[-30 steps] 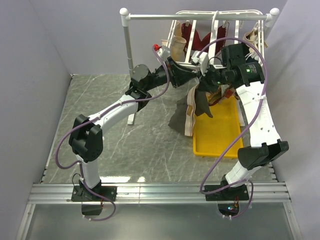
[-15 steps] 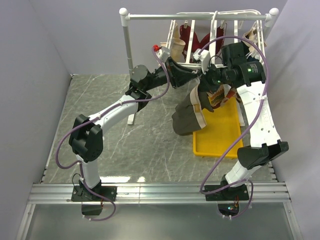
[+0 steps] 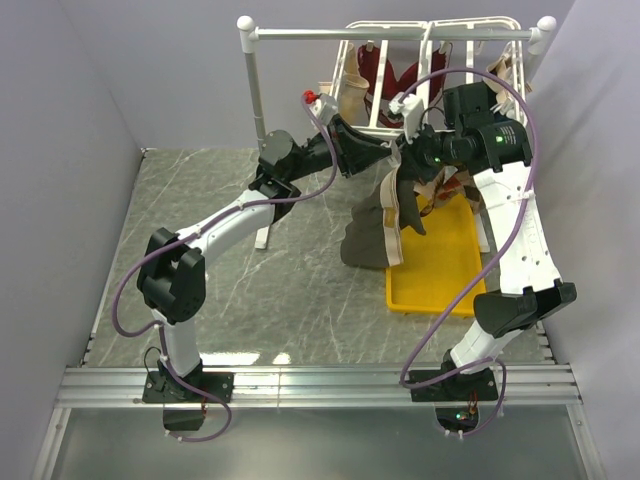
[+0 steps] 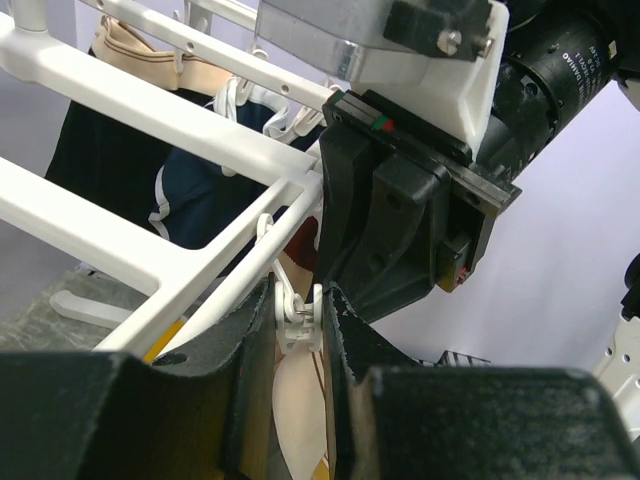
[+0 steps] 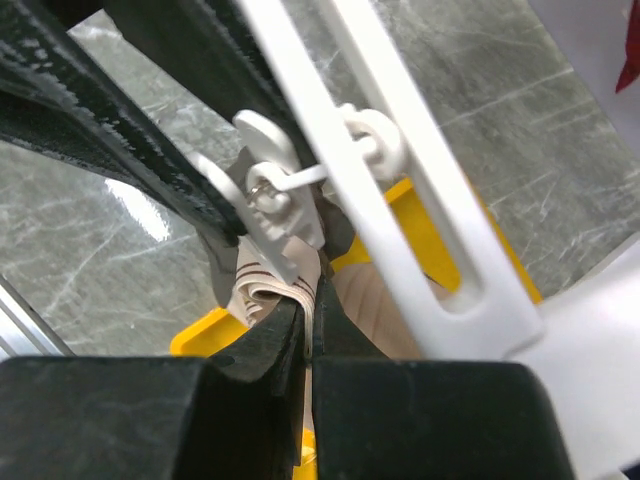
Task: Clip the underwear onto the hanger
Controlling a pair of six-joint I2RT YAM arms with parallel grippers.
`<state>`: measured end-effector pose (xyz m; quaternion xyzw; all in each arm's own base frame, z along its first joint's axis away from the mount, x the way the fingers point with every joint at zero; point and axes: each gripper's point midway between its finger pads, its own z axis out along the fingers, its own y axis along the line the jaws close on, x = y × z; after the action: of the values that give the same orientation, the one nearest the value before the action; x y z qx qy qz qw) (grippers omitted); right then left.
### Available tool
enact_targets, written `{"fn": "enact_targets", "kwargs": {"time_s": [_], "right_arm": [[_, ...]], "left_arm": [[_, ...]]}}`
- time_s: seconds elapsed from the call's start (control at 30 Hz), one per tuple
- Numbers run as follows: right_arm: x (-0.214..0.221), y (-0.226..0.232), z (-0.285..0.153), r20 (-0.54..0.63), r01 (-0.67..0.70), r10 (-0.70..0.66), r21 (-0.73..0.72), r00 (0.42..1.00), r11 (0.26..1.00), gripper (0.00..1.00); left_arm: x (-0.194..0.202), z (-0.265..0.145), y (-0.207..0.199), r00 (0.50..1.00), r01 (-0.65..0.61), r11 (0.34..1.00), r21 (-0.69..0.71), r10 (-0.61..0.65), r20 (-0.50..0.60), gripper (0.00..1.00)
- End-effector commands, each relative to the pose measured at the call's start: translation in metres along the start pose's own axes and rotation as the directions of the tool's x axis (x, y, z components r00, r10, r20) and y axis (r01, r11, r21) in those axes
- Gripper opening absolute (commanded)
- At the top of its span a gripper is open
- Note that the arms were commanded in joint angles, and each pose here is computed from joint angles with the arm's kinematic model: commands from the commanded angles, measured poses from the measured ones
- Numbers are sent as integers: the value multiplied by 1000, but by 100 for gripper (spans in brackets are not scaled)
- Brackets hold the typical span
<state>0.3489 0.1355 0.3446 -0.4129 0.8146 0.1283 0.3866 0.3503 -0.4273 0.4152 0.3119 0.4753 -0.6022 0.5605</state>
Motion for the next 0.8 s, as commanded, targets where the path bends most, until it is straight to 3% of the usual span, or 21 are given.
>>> {"fn": "enact_targets", "kwargs": {"time_s": [0.0,0.77], "right_arm": [[-15,-28,-3,47,-45,39,119,998,992,0],[-10,-40,6,62,-222,213,250,975,942,0]], "left_arm": [[41,-8,-43,984,99,976,192,-67,-166,0],[32,-4,-47,990,68,969,235,-38,-133,0]]}}
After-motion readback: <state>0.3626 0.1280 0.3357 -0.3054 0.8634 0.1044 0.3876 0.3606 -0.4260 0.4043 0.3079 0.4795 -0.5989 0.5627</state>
